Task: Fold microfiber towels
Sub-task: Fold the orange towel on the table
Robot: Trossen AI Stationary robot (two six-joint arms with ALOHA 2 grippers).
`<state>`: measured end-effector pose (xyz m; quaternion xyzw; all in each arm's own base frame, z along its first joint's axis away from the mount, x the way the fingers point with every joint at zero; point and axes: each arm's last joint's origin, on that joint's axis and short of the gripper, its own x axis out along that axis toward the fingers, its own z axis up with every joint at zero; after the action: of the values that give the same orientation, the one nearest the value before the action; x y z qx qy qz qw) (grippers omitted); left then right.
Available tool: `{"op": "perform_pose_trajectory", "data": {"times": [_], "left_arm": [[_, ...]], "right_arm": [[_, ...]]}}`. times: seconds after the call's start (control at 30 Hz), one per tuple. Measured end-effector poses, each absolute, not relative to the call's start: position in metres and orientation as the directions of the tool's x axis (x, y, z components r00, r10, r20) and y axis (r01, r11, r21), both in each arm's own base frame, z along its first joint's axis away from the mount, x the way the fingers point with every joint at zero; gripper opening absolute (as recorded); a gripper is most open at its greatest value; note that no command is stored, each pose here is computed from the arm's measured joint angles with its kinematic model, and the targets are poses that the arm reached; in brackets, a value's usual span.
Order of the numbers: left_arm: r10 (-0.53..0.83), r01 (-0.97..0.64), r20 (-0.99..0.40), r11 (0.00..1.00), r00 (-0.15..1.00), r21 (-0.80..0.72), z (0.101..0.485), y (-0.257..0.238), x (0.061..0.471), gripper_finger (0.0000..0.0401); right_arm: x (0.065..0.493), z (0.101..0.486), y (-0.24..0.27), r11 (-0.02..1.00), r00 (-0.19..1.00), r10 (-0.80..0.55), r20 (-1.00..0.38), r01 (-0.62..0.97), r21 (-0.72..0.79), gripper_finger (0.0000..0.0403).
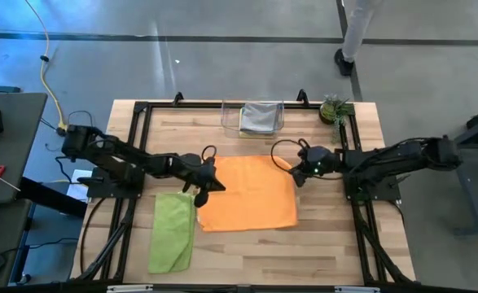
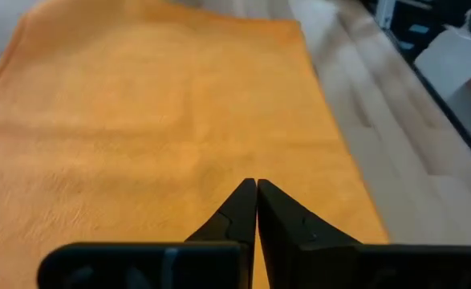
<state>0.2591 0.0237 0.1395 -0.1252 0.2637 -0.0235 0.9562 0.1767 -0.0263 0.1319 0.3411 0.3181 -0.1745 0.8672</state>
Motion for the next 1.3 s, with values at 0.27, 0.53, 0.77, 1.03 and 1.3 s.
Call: {"op": "perform_pose_trajectory", "data": {"times": [0.27, 0.53, 0.77, 1.03, 1.3], "left_arm": [[-0.066, -0.071, -0.476, 0.962, 0.877, -0.263, 0.143, 0.042, 0.257, 0.0], [0.012, -0.129, -0.458, 0.966, 0.889, -0.224, 0.144, 0.064, 0.254, 0.0], [0.042, -0.163, -0.454, 0.96, 0.89, -0.23, 0.145, 0.079, 0.249, 0.0], [0.084, -0.205, -0.454, 0.953, 0.887, -0.223, 0.144, 0.092, 0.245, 0.0], [0.097, -0.218, -0.454, 0.95, 0.886, -0.224, 0.144, 0.095, 0.244, 0.0]], "right_arm": [[0.168, 0.124, -0.042, 0.423, 0.649, -0.168, -0.742, 0.728, 0.54, 0.0124], [0.179, 0.12, -0.052, 0.325, 0.7, -0.171, -0.693, 0.704, 0.631, 0.0163], [0.188, 0.108, -0.063, 0.311, 0.734, -0.134, -0.666, 0.669, 0.675, 0.0135], [0.203, 0.122, -0.063, 0.611, 0.857, -0.132, -0.497, 0.466, 0.64, 0.0091], [0.217, 0.129, -0.053, 0.733, 0.825, -0.058, -0.562, 0.418, 0.537, 0.0066]]}}
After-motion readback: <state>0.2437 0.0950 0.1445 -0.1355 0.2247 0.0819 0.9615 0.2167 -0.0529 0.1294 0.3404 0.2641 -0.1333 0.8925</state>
